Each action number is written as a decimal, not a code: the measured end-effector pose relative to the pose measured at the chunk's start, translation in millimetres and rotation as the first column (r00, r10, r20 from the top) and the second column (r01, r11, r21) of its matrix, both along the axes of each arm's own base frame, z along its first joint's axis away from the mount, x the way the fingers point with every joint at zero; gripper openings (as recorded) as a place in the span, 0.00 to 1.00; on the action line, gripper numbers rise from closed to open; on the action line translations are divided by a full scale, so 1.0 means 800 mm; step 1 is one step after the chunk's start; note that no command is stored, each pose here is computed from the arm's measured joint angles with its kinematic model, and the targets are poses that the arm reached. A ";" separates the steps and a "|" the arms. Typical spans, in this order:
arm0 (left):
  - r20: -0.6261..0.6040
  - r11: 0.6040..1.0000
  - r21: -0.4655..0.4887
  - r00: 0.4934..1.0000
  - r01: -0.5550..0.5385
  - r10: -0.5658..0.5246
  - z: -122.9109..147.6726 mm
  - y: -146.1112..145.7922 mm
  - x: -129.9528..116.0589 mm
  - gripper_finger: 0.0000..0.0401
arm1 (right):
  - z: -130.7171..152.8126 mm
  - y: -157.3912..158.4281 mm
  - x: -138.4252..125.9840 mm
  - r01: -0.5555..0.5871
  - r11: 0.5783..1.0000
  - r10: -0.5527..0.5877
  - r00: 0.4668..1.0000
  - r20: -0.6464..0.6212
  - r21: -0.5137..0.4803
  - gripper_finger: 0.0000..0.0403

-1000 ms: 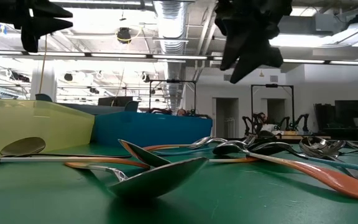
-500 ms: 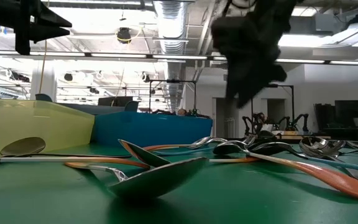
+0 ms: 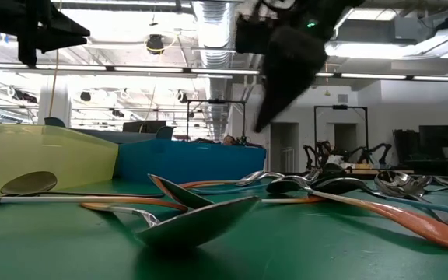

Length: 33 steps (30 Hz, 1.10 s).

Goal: Sort silverware by color (type)
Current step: Put the blue spoon into the light blue bin

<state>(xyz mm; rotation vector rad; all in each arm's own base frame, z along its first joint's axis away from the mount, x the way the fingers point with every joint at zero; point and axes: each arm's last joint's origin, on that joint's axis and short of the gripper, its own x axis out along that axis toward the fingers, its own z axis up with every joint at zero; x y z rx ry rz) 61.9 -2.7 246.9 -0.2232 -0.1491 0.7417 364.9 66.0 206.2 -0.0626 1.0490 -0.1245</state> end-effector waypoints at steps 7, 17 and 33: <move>-0.009 1.000 0.007 1.000 0.016 -0.016 -0.001 -0.001 0.001 0.25 | -0.018 -0.016 0.003 -0.110 0.993 0.106 0.991 -0.086 -0.033 0.41; -0.016 1.000 0.011 1.000 0.017 -0.016 -0.002 -0.001 0.001 0.25 | -0.027 -0.033 0.013 -0.167 0.986 0.165 0.983 -0.080 -0.019 0.41; 0.049 0.984 -0.040 0.984 0.171 -0.169 -0.003 -0.005 0.004 0.25 | -0.019 -0.050 0.030 -0.172 0.985 0.173 0.983 0.064 -0.022 0.41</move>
